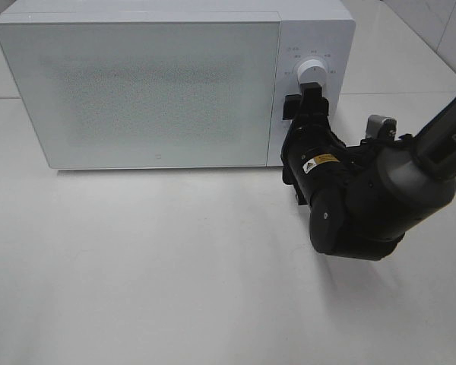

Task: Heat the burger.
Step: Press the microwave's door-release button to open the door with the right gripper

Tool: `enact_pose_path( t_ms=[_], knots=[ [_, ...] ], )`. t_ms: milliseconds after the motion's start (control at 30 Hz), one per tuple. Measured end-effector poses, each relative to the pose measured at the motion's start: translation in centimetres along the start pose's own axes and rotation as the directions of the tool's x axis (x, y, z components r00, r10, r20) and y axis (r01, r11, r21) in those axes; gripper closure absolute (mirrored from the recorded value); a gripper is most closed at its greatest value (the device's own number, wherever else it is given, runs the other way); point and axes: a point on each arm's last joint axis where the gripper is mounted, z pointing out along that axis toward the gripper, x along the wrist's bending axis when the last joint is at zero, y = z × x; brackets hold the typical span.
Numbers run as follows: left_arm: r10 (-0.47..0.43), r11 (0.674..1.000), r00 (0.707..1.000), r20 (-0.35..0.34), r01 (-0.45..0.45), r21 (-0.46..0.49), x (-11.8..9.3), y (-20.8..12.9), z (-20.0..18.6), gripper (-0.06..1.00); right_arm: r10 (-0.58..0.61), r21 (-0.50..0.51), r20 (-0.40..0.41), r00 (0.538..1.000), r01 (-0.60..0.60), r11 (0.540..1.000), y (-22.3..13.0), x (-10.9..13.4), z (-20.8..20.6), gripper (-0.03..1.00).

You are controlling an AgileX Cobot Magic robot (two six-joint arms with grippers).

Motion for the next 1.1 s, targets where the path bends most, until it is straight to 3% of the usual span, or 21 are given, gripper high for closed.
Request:
enact_pose_path(
  t_ms=[300, 500, 567, 600, 667, 700, 733, 767, 800, 833, 867, 900, 933, 967, 1000, 1033, 1067, 1100],
  knots=[
    [0.000, 1.000, 1.000, 0.000, 0.000, 0.000, 0.0, 0.0, 0.0, 0.00, -0.154, 0.092, -0.016, 0.988, 0.155, 0.984, 0.4, 0.8, -2.0, 0.22],
    [0.000, 1.000, 1.000, 0.000, 0.000, 0.000, 0.0, 0.0, 0.0, 0.00, -0.359, 0.216, 0.028, 0.933, 0.345, 0.913, 0.3, 1.6, -3.4, 0.22],
    [0.000, 1.000, 1.000, 0.000, 0.000, 0.000, 0.0, 0.0, 0.0, 0.00, -0.507, 0.279, 0.037, 0.861, 0.479, 0.833, 0.4, 2.1, -4.0, 0.22],
    [0.000, 1.000, 1.000, 0.000, 0.000, 0.000, 0.0, 0.0, 0.0, 0.00, -0.507, 0.279, 0.037, 0.861, 0.479, 0.833, 0.4, 2.1, -4.0, 0.22],
    [0.000, 1.000, 1.000, 0.000, 0.000, 0.000, 0.0, 0.0, 0.0, 0.00, -0.650, 0.350, 0.027, 0.759, 0.602, 0.718, 0.7, 2.8, -4.5, 0.22],
    [0.000, 1.000, 1.000, 0.000, 0.000, 0.000, 0.0, 0.0, 0.0, 0.00, -0.650, 0.350, 0.027, 0.759, 0.602, 0.718, 0.7, 2.8, -4.5, 0.22],
    [0.000, 1.000, 1.000, 0.000, 0.000, 0.000, 0.0, 0.0, 0.0, 0.00, -0.730, 0.397, 0.018, 0.683, 0.665, 0.632, 1.3, 3.2, -4.8, 0.22],
    [0.000, 1.000, 1.000, 0.000, 0.000, 0.000, 0.0, 0.0, 0.0, 0.00, -0.769, 0.426, 0.014, 0.639, 0.692, 0.583, 1.7, 3.3, -4.9, 0.22],
    [0.000, 1.000, 1.000, 0.000, 0.000, 0.000, 0.0, 0.0, 0.0, 0.00, -0.769, 0.426, 0.014, 0.639, 0.692, 0.583, 1.7, 3.3, -4.9, 0.22],
    [0.000, 1.000, 1.000, 0.000, 0.000, 0.000, 0.0, 0.0, 0.0, 0.00, -0.833, 0.490, -0.001, 0.553, 0.727, 0.482, 2.3, 3.3, -5.3, 0.22],
    [0.000, 1.000, 1.000, 0.000, 0.000, 0.000, 0.0, 0.0, 0.0, 0.00, -0.833, 0.490, -0.001, 0.553, 0.727, 0.482, 2.3, 3.3, -5.3, 0.22],
    [0.000, 1.000, 1.000, 0.000, 0.000, 0.000, 0.0, 0.0, 0.0, 0.00, -0.876, 0.545, -0.021, 0.482, 0.740, 0.394, 3.1, 3.4, -5.6, 0.22],
    [0.000, 1.000, 1.000, 0.000, 0.000, 0.000, 0.0, 0.0, 0.0, 0.00, -0.894, 0.575, -0.036, 0.446, 0.741, 0.346, 3.5, 3.5, -5.7, 0.22],
    [0.000, 1.000, 1.000, 0.000, 0.000, 0.000, 0.0, 0.0, 0.0, 0.00, -0.894, 0.575, -0.036, 0.446, 0.741, 0.346, 3.5, 3.5, -5.7, 0.22],
    [0.000, 1.000, 1.000, 0.000, 0.000, 0.000, 0.0, 0.0, 0.0, 0.00, -0.919, 0.624, -0.068, 0.389, 0.735, 0.264, 4.2, 3.8, -5.8, 0.22],
    [0.000, 1.000, 1.000, 0.000, 0.000, 0.000, 0.0, 0.0, 0.0, 0.00, -0.926, 0.654, -0.089, 0.366, 0.723, 0.223, 4.4, 3.9, -6.0, 0.22],
    [0.000, 1.000, 1.000, 0.000, 0.000, 0.000, 0.0, 0.0, 0.0, 0.00, -0.926, 0.654, -0.089, 0.366, 0.723, 0.223, 4.4, 3.9, -6.0, 0.22],
    [0.000, 1.000, 1.000, 0.000, 0.000, 0.000, 0.0, 0.0, 0.0, 0.00, -0.937, 0.697, -0.140, 0.320, 0.704, 0.137, 4.9, 4.4, -6.1, 0.22]
  ],
)
